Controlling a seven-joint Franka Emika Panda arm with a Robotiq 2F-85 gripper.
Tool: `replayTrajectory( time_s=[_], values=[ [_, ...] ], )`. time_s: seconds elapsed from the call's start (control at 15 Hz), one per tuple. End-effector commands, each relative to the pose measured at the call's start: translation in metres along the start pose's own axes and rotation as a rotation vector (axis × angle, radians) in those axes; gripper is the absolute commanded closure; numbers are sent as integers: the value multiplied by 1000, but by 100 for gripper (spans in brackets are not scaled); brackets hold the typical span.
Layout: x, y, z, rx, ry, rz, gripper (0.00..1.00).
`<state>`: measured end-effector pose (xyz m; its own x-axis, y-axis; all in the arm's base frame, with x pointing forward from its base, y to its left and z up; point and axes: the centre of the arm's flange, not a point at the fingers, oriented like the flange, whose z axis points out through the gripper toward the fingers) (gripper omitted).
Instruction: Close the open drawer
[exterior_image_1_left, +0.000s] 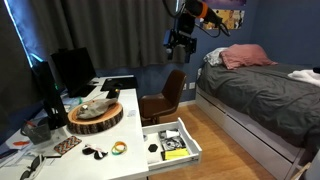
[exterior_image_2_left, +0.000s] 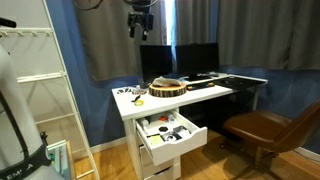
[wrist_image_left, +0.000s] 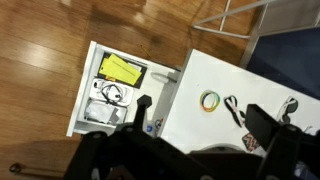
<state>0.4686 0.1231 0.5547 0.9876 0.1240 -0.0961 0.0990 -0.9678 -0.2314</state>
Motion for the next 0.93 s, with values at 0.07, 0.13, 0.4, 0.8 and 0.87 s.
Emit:
replayTrajectory(
  time_s=[0.07,0.13,0.4,0.8,0.87],
  values=[
    [52,68,41,45,61,245,0],
    [61,84,55,43,88,295,0],
    [85,136,104,42,155,499,0],
    [92,211,186,75,200,799,0],
    [91,222,197,88,198,849,0]
  ],
)
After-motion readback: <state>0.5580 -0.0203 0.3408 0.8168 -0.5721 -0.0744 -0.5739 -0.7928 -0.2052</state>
